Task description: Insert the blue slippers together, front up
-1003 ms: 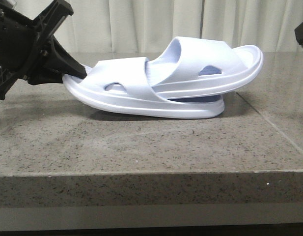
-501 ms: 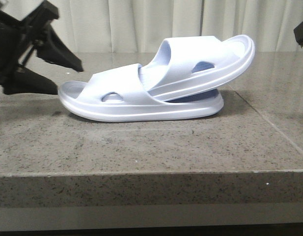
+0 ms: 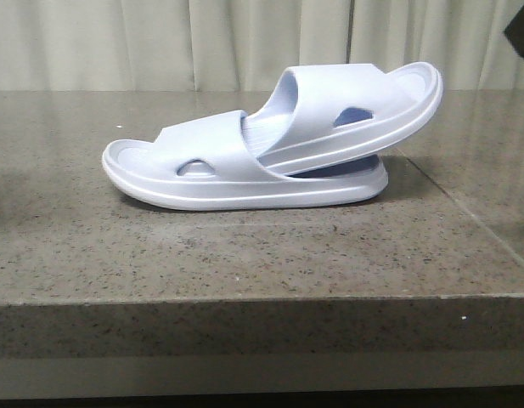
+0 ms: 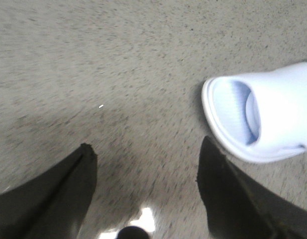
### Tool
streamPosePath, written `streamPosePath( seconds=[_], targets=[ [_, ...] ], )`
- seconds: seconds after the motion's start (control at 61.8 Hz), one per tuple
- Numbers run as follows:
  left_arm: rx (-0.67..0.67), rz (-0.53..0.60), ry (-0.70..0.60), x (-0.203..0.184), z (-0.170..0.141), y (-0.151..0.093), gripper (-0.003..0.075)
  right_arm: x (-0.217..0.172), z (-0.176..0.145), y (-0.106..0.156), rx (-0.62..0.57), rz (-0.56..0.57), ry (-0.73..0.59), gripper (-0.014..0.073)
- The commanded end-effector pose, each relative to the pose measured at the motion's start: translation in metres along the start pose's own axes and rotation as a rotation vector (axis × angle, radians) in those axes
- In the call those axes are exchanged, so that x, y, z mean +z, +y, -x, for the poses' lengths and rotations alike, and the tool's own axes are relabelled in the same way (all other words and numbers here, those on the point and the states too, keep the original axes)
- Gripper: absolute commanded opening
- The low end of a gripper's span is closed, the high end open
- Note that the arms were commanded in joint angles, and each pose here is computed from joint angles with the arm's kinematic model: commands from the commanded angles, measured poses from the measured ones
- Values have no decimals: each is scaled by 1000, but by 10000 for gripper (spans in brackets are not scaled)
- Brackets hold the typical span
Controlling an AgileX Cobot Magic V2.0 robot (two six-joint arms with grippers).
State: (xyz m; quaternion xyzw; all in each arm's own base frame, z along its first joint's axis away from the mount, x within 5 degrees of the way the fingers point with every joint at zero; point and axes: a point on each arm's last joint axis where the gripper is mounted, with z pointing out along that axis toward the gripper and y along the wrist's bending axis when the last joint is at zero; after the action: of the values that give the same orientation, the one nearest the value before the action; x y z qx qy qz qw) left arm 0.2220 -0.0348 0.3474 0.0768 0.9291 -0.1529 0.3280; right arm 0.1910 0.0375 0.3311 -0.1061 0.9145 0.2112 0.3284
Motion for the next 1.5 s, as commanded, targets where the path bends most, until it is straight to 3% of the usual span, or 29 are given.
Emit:
streamPosePath(
  seconds=[0.0, 0.162, 0.34, 0.599, 0.793, 0.874, 1.1, 1.229, 1.488],
  targets=[
    [21, 47, -83, -36, -3, -11, 441, -28, -1, 9, -21, -105, -49, 527],
    [37, 198, -112, -74, -28, -10, 440, -65, -24, 14, -5, -268, -62, 527],
    [39, 368, -137, -102, -58, -3, 440, -101, -52, 22, 14, -387, -198, 524],
    [60, 371, -236, -103, -81, -3, 440, -117, -85, 33, -15, -386, -303, 518],
    [62, 360, -257, -93, -84, -1, 434, -119, -88, 34, -19, -385, -315, 516],
    [53, 344, -256, -88, -85, -1, 382, -119, -88, 34, -19, -385, -315, 457],
    [23, 286, -295, -80, -85, -3, 94, -119, -88, 35, -15, -375, -315, 91],
    [7, 257, -323, -78, -84, -5, -8, -119, -88, 35, -15, -375, -315, -65],
    [7, 253, -351, -77, -82, -5, -20, -119, -88, 35, -16, -374, -314, -68]
  ],
)
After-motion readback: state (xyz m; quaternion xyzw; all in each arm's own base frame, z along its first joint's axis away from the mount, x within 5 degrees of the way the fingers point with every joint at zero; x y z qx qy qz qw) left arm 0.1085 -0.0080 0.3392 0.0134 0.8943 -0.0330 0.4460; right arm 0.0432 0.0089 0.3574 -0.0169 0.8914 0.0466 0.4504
